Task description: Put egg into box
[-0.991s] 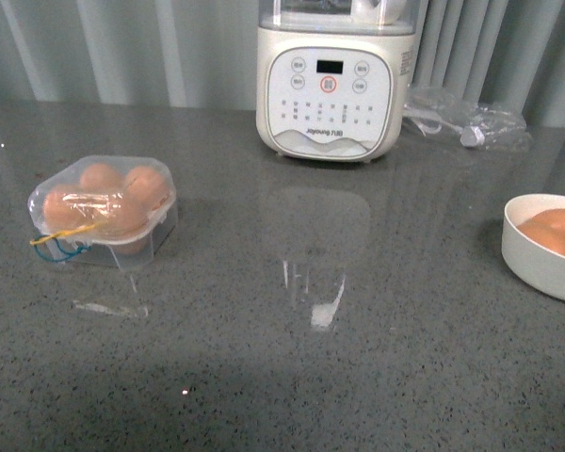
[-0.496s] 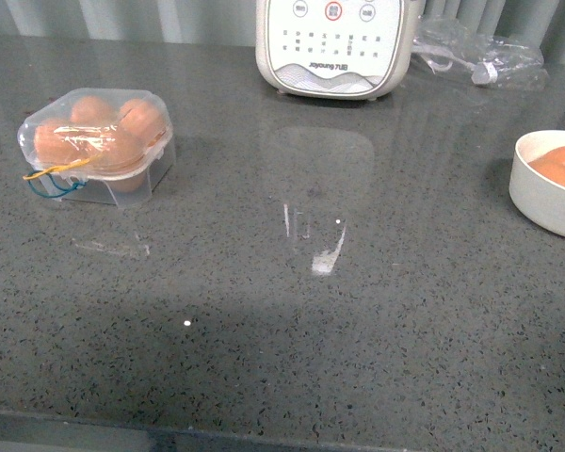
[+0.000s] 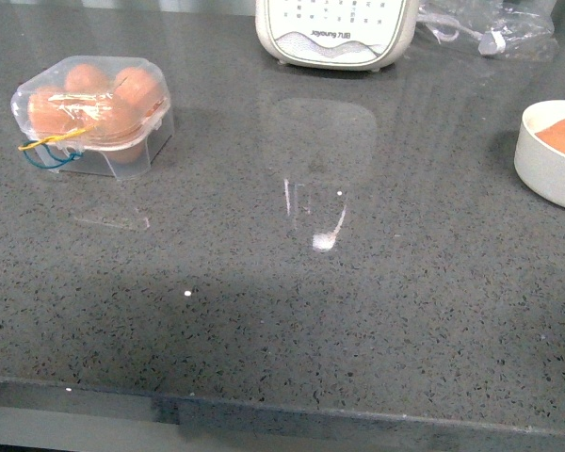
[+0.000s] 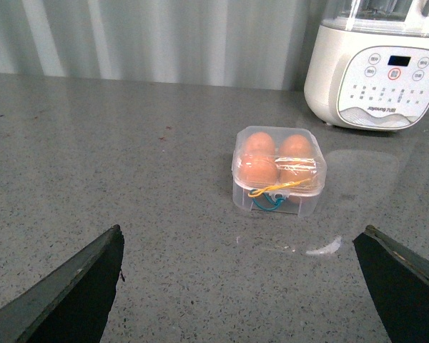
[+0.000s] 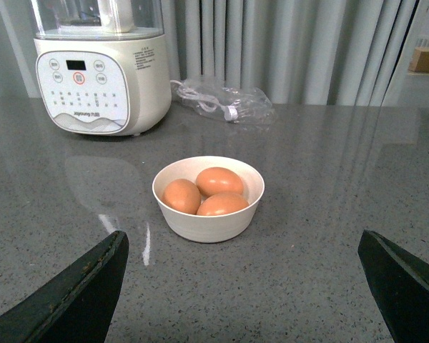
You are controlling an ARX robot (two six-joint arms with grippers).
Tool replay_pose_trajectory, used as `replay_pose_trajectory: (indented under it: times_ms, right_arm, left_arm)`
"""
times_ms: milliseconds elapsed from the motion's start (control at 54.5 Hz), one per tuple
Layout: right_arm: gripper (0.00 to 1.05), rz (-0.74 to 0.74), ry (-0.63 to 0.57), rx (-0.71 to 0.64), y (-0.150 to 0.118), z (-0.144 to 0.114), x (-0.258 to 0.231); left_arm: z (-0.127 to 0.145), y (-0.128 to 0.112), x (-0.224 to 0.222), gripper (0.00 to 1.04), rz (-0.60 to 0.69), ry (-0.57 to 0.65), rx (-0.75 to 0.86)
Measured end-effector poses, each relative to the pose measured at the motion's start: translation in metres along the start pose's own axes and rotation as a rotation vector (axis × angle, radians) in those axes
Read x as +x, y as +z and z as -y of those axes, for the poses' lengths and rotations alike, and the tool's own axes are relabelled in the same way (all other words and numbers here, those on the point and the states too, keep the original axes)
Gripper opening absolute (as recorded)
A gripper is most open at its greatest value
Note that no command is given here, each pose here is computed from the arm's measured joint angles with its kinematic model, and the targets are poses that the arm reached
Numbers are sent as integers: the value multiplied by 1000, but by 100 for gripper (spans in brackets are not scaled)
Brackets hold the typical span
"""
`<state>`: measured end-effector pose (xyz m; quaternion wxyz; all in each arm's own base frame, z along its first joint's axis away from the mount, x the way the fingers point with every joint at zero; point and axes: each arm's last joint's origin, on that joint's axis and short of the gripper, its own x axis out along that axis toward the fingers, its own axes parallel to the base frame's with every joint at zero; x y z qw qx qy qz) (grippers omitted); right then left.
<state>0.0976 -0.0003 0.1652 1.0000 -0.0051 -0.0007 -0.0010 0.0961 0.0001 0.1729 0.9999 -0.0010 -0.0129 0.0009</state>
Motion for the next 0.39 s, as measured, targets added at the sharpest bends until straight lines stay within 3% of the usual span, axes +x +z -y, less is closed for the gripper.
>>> replay_pose_trajectory:
  times_ms: [386]
  right_arm:
    - [97, 0, 0, 0, 0, 0, 0]
  left_arm:
    - [0, 0, 0, 98, 0, 0, 0]
